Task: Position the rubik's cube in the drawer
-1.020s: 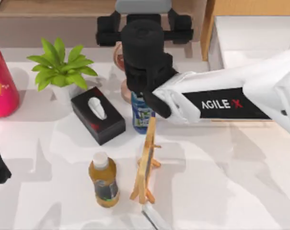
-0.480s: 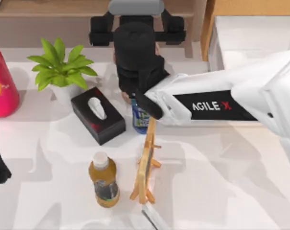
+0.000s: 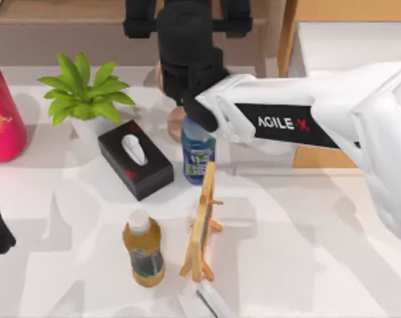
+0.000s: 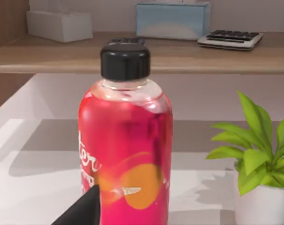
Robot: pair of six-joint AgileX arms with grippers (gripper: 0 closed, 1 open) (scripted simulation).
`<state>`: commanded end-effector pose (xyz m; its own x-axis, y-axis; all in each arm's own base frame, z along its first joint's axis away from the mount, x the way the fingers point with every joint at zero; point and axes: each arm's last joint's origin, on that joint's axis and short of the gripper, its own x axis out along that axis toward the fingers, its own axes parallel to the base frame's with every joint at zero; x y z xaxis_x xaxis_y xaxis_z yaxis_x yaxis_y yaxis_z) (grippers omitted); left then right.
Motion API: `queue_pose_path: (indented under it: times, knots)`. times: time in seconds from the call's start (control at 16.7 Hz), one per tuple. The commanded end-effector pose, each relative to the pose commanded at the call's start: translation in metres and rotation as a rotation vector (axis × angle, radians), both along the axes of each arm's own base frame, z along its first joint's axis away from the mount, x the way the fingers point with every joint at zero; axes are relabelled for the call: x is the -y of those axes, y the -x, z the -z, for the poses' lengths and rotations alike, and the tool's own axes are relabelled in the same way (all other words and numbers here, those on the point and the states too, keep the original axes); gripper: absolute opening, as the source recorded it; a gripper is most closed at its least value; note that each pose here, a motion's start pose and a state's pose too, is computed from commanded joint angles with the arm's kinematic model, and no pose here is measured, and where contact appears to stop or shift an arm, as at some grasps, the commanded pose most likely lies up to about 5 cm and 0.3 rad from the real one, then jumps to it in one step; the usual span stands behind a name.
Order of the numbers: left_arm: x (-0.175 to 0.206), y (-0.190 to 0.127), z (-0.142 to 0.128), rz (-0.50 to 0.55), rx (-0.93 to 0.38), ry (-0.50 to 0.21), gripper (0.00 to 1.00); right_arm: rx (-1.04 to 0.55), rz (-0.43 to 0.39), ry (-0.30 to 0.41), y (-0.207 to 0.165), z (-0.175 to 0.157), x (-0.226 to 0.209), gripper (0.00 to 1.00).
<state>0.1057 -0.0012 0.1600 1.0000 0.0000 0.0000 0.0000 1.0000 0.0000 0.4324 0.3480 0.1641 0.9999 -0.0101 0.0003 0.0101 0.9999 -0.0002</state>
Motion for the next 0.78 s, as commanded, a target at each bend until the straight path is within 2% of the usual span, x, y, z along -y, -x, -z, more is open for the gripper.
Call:
queue_pose_path:
  times: [0.42, 0.78]
  knots:
    - [0.0, 0.0, 0.0, 0.0, 0.0, 0.0, 1.0, 0.0, 0.0, 0.0, -0.0105, 0.0056, 0.0, 1.0]
    - [0.0, 0.0, 0.0, 0.0, 0.0, 0.0, 1.0, 0.0, 0.0, 0.0, -0.0105, 0.0056, 0.0, 0.55]
